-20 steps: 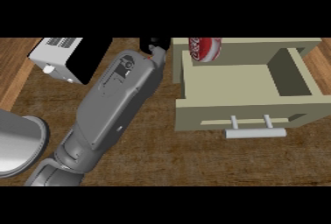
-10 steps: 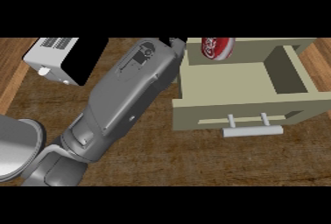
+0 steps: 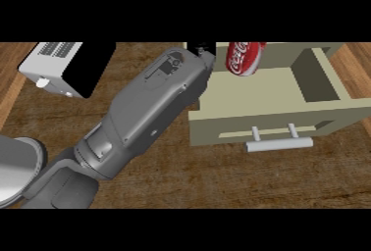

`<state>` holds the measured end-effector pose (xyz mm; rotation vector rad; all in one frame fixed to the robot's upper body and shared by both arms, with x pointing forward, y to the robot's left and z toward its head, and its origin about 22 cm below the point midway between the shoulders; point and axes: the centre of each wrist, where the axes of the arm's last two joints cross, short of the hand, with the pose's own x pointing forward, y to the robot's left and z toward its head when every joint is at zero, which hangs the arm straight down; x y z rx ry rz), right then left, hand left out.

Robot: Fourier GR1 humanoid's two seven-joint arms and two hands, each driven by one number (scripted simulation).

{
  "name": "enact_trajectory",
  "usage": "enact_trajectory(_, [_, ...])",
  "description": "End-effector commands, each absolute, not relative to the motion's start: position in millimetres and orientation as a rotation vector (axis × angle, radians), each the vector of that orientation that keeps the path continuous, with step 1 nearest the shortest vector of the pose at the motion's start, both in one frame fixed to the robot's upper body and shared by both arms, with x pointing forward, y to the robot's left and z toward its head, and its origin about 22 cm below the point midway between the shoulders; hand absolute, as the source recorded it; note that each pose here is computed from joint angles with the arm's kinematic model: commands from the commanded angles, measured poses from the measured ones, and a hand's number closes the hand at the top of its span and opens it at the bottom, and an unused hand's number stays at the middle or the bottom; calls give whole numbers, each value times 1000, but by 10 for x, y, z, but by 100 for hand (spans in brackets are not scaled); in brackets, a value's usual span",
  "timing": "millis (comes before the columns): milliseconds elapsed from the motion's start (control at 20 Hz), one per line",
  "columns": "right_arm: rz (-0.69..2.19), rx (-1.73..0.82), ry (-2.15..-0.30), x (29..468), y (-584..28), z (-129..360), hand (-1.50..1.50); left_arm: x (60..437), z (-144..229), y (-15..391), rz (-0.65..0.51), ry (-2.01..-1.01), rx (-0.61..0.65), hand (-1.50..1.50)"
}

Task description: Pick up the can, place it into the drawer and close the drawer

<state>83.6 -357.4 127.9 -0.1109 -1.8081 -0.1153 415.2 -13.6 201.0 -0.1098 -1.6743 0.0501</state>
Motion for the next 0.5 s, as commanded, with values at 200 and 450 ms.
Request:
enact_trajectory(200, [-91, -101, -1805, 854, -3491, 1350, -150, 4203, 1867, -153, 29, -1641, -8, 150])
enact_trajectory(450, [-91, -98, -1804, 831, -3532, 1377, -150, 4183, 1719, -132, 49, -1634, 18, -150])
